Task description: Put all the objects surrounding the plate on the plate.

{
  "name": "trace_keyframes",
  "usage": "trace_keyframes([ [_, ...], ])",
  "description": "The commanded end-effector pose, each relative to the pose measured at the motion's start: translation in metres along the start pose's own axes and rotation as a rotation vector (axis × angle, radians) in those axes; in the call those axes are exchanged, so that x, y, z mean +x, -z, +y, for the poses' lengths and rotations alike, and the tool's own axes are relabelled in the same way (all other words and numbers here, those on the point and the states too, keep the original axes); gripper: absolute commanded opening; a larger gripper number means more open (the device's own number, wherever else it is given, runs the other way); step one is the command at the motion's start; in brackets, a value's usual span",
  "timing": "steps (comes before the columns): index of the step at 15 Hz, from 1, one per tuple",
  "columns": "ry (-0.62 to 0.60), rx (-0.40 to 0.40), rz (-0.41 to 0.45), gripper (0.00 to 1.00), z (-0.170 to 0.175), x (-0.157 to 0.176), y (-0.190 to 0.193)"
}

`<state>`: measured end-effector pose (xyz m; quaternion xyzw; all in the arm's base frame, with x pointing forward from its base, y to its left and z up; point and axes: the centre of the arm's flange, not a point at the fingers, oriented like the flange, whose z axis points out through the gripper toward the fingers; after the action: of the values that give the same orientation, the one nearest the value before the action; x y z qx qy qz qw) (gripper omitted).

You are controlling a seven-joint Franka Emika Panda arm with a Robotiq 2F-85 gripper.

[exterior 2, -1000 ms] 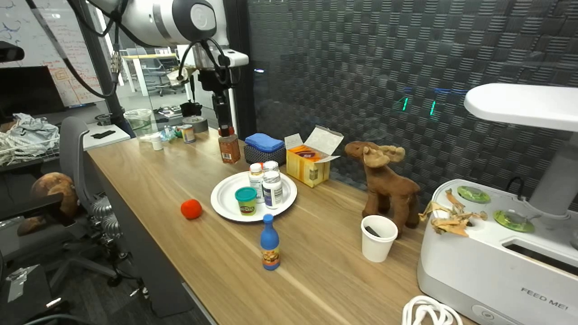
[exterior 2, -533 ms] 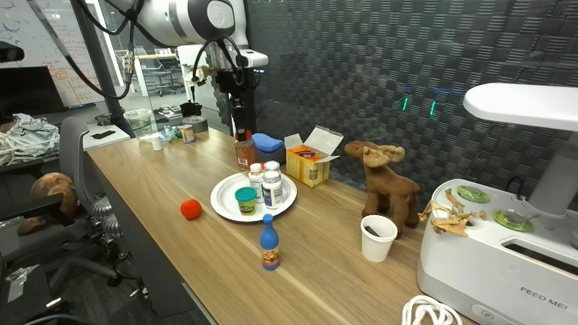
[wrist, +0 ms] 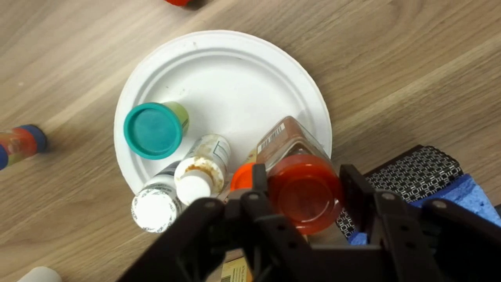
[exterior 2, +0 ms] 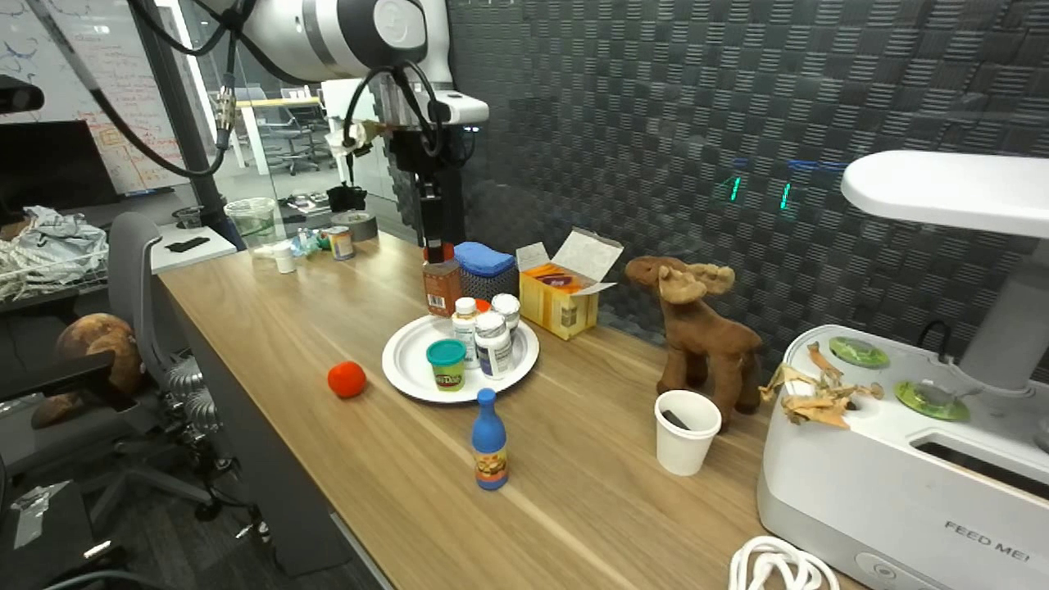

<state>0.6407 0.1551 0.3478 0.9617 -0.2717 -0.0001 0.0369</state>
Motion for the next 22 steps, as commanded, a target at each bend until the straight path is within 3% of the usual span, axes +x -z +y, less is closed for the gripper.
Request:
trace_keyframes([
  [1, 0.048, 0.010, -0.035, 0.24, 0.010, -0.013, 0.011],
  [8, 0.141, -0.021, -0.069, 0.24, 0.007, -0.011, -0.016],
  [15, 0.150, -0.036, -0.053, 0.24, 0.012, 0.010, -0.038],
  [22, 0.133, 0.006, -0.020, 0.24, 0.010, 0.020, -0.036],
])
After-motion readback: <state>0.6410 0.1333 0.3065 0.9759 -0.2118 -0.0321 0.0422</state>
